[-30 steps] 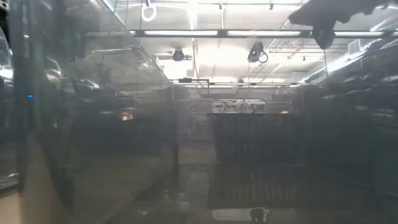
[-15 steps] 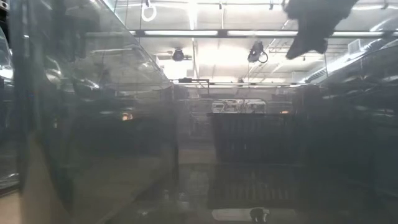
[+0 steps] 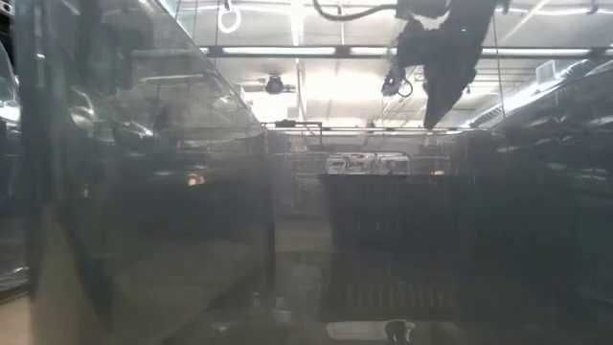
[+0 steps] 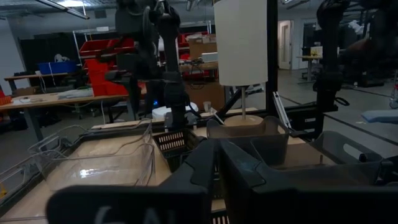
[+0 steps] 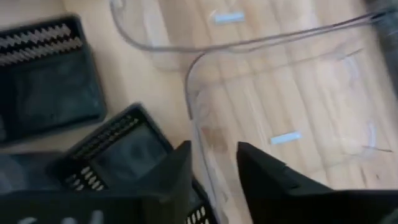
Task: Stack baskets by color
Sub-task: Stack the right transparent bin on top of the middle transparent bin
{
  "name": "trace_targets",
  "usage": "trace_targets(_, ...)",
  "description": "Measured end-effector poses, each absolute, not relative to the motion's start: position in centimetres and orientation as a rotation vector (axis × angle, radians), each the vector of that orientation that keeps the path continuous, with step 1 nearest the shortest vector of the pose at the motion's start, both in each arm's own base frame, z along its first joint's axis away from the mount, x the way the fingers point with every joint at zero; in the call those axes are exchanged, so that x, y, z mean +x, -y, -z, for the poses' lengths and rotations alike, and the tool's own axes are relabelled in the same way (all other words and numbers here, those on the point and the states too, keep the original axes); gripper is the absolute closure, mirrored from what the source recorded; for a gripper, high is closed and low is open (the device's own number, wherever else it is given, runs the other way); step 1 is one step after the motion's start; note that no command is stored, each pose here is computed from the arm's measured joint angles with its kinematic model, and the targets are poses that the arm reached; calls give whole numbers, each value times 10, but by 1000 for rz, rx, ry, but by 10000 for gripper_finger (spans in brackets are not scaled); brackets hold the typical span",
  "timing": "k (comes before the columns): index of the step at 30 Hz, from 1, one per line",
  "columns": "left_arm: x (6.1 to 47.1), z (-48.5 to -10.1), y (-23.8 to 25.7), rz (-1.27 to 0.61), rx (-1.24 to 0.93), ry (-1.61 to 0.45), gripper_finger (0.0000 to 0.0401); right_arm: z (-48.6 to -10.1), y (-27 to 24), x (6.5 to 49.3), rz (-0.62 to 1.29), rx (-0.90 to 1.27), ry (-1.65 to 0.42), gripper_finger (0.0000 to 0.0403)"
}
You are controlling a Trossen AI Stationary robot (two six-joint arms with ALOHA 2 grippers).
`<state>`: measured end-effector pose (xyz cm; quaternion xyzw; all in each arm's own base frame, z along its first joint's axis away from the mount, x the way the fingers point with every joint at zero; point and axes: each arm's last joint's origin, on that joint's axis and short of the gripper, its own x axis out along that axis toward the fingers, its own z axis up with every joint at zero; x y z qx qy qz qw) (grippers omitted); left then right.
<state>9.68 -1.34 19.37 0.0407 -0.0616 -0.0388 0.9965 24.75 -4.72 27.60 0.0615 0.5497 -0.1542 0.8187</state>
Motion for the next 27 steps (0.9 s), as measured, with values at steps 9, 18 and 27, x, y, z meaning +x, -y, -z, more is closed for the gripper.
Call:
trace_targets(9, 97, -194, 13, 77, 81, 124, 367, -248, 52, 271, 305, 82, -1373, 214)
trace_targets(18, 97, -194, 13, 77, 81, 124, 370, -215, 55, 286, 298, 58, -1507, 218)
trace_targets(27, 97, -194, 13, 77, 81, 123, 370, -198, 57, 292, 323, -2, -1570, 244)
